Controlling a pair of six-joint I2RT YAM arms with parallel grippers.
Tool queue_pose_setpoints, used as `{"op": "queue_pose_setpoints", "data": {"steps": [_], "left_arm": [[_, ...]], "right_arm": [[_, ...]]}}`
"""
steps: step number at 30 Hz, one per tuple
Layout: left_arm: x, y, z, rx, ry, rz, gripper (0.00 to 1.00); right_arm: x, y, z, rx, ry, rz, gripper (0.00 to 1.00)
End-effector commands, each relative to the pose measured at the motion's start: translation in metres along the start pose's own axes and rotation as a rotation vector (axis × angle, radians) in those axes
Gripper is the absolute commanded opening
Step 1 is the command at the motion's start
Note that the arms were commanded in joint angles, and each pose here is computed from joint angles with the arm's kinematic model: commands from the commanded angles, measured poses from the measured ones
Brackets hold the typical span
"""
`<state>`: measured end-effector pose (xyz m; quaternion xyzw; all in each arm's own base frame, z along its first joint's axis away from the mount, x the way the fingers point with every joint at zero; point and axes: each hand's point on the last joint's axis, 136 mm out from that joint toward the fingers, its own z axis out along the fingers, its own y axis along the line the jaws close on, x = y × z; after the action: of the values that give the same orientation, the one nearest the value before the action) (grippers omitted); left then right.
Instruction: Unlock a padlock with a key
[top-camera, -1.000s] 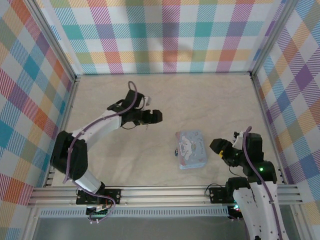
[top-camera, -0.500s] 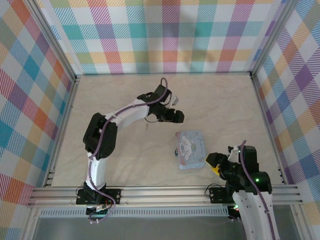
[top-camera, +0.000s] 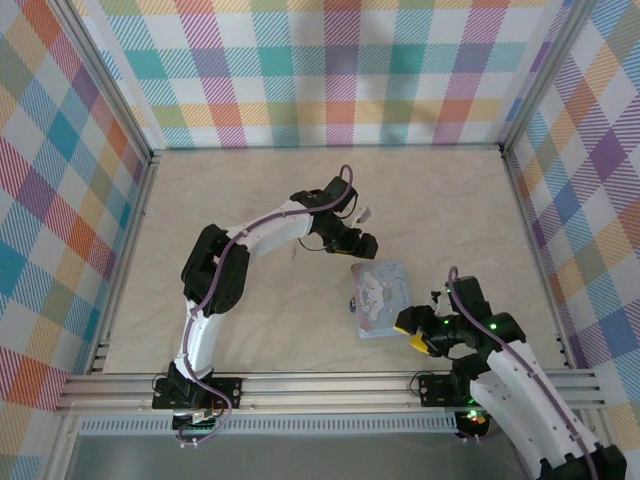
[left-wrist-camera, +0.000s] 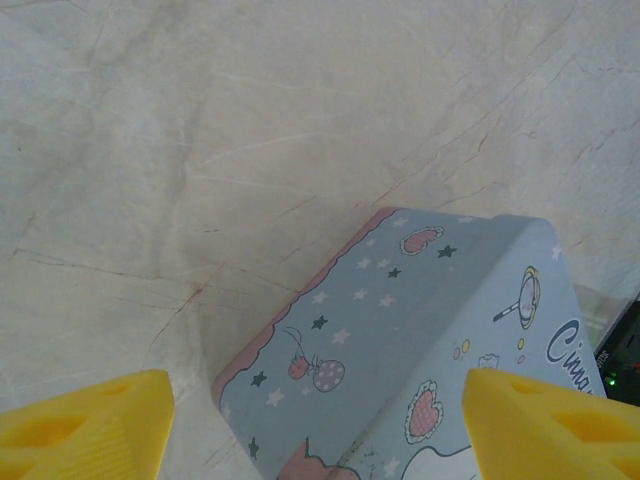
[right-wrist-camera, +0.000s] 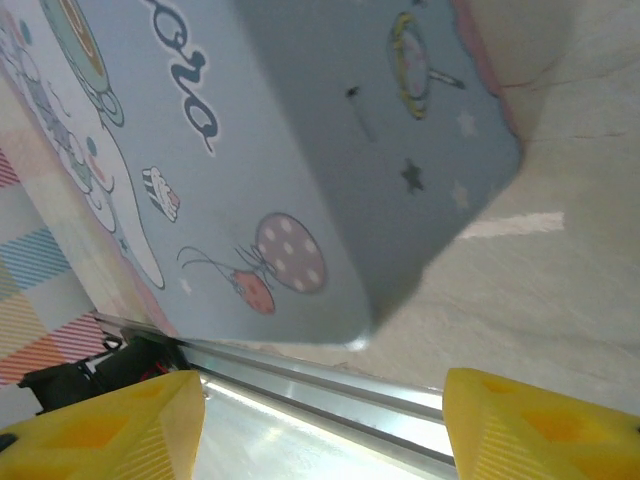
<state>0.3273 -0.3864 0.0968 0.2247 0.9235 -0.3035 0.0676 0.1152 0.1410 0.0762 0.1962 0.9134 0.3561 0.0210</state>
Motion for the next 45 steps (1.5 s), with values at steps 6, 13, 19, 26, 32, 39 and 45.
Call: {"op": "queue_pose_setpoints", "data": {"steps": [6, 13, 19, 26, 32, 39, 45], "left_arm": [[0.001, -0.006, 0.007, 0.036, 0.035, 0.019, 0.67], [0.008, -0.003, -0.002, 0.030, 0.029, 0.027, 0.60], [0.017, 0.017, -0.025, 0.010, -0.031, -0.030, 0.59], [0.036, 0.034, -0.050, -0.015, -0.107, -0.095, 0.56], [0.057, 0.043, -0.064, -0.043, -0.186, -0.167, 0.52], [0.069, 0.055, -0.069, -0.081, -0.241, -0.224, 0.51], [0.054, 0.064, -0.069, -0.133, -0.279, -0.242, 0.50]], "right_arm": [[-0.045, 0.031, 0.010, -0.038, -0.156, 0.001, 0.63], [-0.078, 0.048, 0.011, 0.016, -0.237, -0.029, 0.62], [-0.104, 0.065, 0.013, 0.061, -0.276, -0.078, 0.62], [-0.127, 0.090, 0.030, 0.041, -0.251, -0.132, 0.55], [-0.141, 0.116, 0.041, 0.027, -0.207, -0.199, 0.48], [-0.159, 0.126, 0.063, 0.049, -0.164, -0.250, 0.47], [-0.177, 0.134, 0.077, 0.066, -0.166, -0.274, 0.46]]}}
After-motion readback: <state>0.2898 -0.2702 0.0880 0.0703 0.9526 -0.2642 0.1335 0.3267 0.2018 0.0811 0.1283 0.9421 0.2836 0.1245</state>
